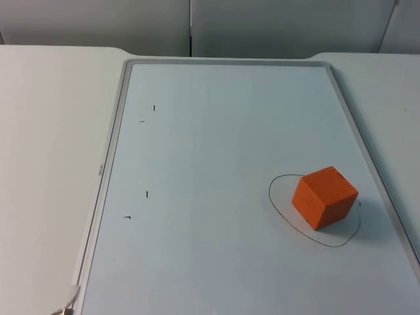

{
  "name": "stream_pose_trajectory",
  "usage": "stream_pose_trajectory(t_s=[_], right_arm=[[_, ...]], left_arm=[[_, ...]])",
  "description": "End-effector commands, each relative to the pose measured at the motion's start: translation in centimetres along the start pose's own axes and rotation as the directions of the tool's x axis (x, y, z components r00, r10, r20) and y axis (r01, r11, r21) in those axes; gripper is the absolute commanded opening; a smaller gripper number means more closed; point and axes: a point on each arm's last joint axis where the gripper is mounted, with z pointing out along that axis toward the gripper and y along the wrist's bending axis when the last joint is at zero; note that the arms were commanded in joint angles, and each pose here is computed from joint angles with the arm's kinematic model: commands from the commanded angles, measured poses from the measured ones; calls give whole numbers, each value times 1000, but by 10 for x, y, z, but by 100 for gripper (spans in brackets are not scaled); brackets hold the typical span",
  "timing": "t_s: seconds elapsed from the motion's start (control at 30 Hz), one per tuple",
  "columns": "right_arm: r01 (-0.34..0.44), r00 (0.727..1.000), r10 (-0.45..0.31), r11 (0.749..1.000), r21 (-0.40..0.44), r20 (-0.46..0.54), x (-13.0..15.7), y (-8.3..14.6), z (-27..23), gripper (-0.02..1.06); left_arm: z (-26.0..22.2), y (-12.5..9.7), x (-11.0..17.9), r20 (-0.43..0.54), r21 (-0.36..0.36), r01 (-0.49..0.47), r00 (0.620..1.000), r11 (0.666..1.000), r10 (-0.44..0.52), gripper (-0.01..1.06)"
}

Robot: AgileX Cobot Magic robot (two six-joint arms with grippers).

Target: Pick up one cube with the left hand and another cube with the right hand. First place the cube in the right hand at the target position, then stack the cube in the left hand on top.

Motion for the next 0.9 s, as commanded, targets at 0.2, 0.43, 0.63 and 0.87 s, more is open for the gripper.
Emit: stream_pose_trajectory(t_s=[0.2, 0.43, 0.63, 0.87], right_arm=[[82, 974, -87, 996, 29, 207, 8, -10, -144, 84], [92, 968, -100, 995, 45, 230, 30, -13, -190, 84], [73, 975, -80, 996, 44, 205, 42, -14, -205, 84], [56, 980, -62, 998, 39, 190, 45, -14, -206, 84]], left_arm=[[2, -25, -38, 79, 224, -113, 992, 968, 97, 19], [33, -48, -88, 44, 382, -160, 987, 910, 155, 2], [70, -85, -121, 6, 499, -200, 974, 843, 228, 0], [119, -165, -138, -17, 553, -333, 912, 764, 411, 0]])
